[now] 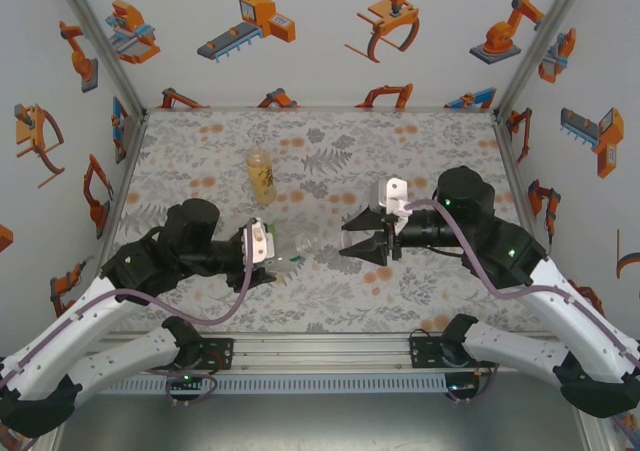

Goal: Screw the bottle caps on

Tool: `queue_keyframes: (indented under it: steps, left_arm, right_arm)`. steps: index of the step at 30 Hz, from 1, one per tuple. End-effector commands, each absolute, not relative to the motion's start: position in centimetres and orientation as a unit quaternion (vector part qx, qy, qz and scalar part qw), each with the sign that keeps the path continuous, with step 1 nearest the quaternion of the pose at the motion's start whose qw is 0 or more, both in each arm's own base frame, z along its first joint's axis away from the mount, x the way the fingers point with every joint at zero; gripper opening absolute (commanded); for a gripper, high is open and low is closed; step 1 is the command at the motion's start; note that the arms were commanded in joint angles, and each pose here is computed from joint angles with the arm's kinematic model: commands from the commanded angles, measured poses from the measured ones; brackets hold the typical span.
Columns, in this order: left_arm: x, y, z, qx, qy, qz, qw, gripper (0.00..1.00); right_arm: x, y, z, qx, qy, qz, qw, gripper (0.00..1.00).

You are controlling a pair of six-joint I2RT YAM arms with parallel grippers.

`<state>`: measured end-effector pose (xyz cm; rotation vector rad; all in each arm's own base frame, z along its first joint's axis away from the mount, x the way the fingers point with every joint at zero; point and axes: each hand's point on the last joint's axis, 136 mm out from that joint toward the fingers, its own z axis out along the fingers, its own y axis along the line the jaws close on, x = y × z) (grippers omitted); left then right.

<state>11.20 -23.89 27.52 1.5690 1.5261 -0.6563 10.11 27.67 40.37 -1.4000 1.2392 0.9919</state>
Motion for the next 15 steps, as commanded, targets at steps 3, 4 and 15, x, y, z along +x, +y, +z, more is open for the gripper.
queue_keyframes:
  steps: [3,4,15]
  left_arm:
    - [10.5,-24.3,28.1,0.645,0.590,-0.268,0.404,0.00]
    - [10.6,-24.4,28.2,0.646,0.590,-0.268,0.403,0.00]
    - [10.7,-25.3,27.5,0.657,0.598,-0.268,0.372,0.00]
  right_arm:
    - [8.1,28.1,41.9,-0.626,0.433,0.430,0.485,0.00]
    - [8.0,28.2,41.9,-0.628,0.430,0.433,0.483,0.00]
    - [8.8,29.8,41.1,-0.634,0.446,0.433,0.461,0.00]
